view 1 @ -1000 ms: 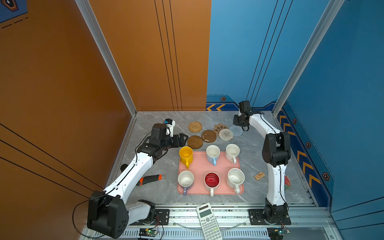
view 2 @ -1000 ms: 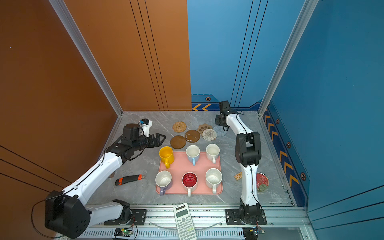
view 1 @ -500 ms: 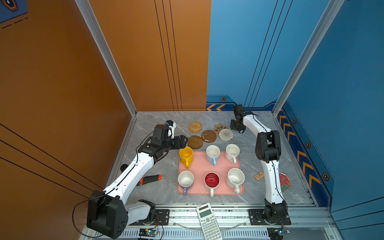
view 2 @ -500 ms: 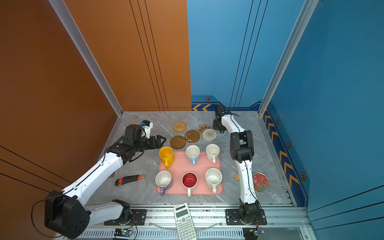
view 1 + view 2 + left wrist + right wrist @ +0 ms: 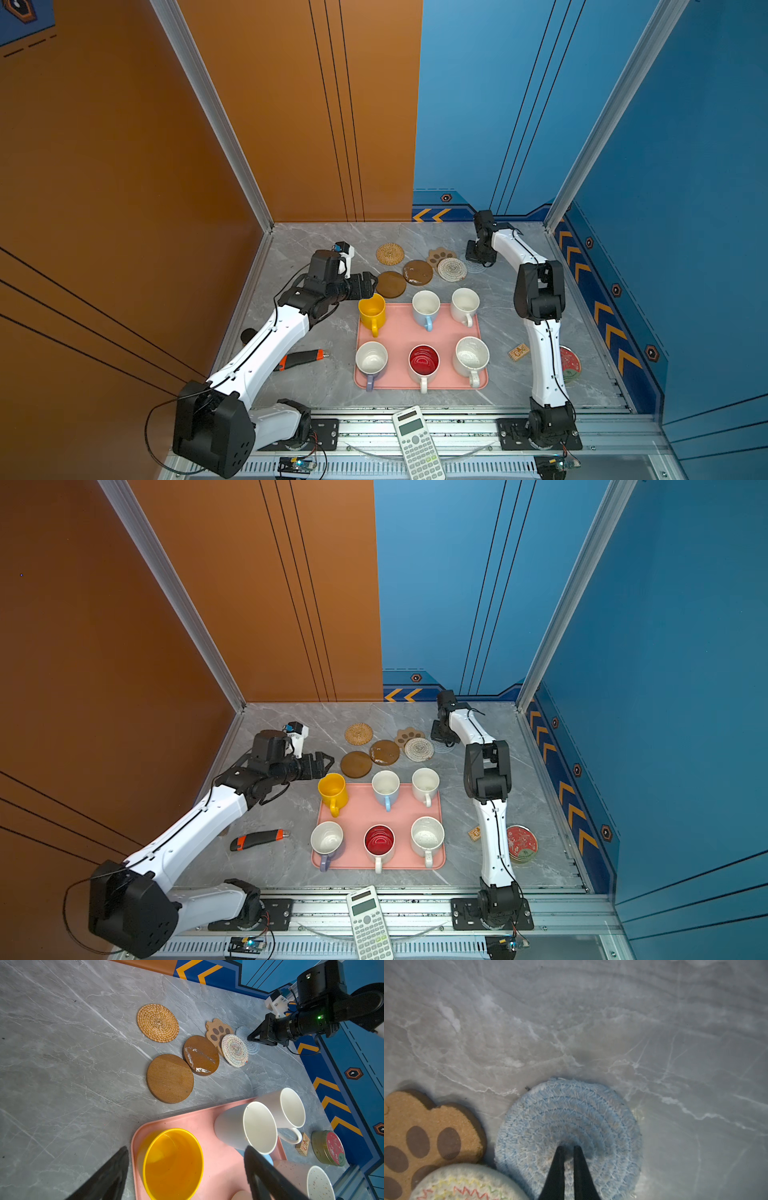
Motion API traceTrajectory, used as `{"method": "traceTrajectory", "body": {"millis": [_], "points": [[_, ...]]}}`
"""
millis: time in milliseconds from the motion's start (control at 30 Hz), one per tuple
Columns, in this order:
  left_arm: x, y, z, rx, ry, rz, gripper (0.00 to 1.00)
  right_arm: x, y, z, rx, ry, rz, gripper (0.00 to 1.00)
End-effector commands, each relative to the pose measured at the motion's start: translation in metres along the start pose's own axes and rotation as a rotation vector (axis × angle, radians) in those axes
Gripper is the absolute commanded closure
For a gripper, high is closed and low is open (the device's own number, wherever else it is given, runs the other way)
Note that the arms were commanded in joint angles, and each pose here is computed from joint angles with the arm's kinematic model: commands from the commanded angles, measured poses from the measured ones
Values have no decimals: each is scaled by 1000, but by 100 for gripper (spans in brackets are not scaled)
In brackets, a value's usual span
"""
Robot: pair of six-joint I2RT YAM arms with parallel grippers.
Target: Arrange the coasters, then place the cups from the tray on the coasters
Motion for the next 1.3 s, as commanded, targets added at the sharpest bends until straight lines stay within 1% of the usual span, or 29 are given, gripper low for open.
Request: {"method": "traceTrajectory", "body": {"millis": [0, 367, 500, 1067, 1267], "points": [[-7, -1, 5, 12, 17, -10, 13, -25, -28, -8, -79, 105, -24, 92], [-11, -5, 9, -7, 12, -24, 13, -50, -68, 9, -141, 155, -19, 92], [-14, -4, 9, 4, 14, -25, 12, -59, -80, 9, -153, 183, -23, 92], [-17, -5, 11, 7, 13, -25, 13, -59, -110, 23, -168, 192, -58, 92], [-16, -6, 12, 5, 7, -27, 13, -57, -106, 25, -135, 193, -66, 93]]}}
Point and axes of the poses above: each gripper's point midway between its finger pads, its own z axis back along the fingers, its own y axis along the line the jaws close on, x = y × z, the point moved 3 cm from there along z, back along the fingers, and after that the axes turned 14 degrees about -z, right-handed, at the moved point
